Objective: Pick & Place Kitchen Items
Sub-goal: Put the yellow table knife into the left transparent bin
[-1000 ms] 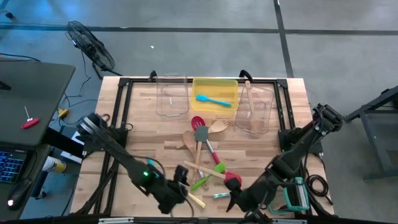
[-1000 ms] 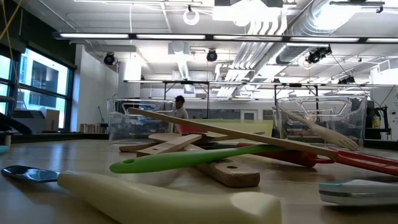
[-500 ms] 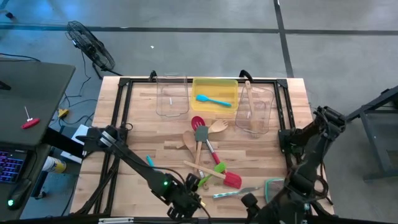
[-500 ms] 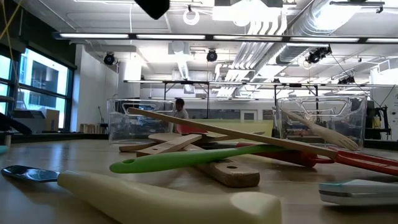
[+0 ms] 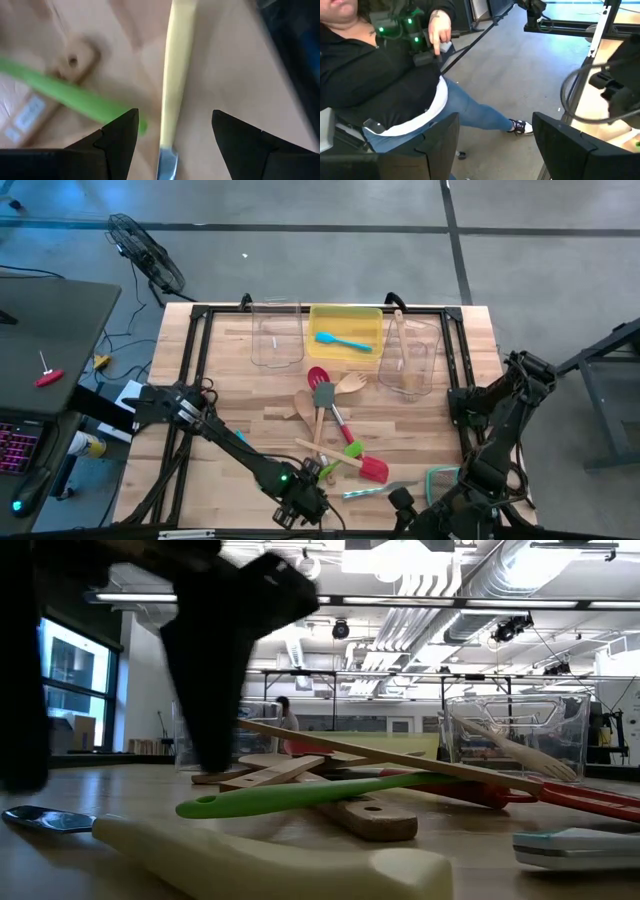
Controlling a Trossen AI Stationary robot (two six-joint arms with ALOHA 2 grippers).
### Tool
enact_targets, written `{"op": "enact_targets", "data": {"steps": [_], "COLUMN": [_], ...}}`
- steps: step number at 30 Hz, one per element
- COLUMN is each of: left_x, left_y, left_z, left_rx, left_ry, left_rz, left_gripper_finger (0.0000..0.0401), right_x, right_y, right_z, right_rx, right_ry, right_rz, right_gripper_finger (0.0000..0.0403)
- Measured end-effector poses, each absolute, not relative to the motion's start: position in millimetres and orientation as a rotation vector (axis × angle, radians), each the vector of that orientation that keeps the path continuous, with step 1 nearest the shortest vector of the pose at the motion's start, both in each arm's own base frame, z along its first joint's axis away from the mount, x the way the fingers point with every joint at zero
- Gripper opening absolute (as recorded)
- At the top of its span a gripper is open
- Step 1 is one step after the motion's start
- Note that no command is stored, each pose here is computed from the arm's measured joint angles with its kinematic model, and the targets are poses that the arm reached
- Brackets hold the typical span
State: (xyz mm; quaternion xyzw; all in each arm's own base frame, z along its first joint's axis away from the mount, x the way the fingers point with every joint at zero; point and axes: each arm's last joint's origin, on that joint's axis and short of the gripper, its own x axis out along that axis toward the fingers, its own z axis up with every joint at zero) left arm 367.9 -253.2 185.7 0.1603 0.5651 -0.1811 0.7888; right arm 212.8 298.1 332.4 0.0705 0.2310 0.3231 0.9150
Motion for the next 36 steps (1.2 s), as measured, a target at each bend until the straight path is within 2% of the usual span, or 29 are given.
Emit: {"op": "enact_targets", "data": {"steps": [14, 36], "left_x": [373.1, 377.1], "left_y": [-258.9, -257.7], "left_z": [182.3, 162.6], "left_rx": [0.312, 0.324], "left_ry": [1.176, 1.224], "left_rz": [-0.454, -0.425], "left_gripper_finger": [0.0245, 0.0245], "right_x": [215.7, 216.7], "right_y": [295.9, 295.9], "right_z": [331.8, 333.4], "right_rx": [0.148, 0.209], "right_ry": [0.480, 0.484], "right_rz": [0.654, 0.646], "right_gripper_finger": [0.0243, 0.0243]}}
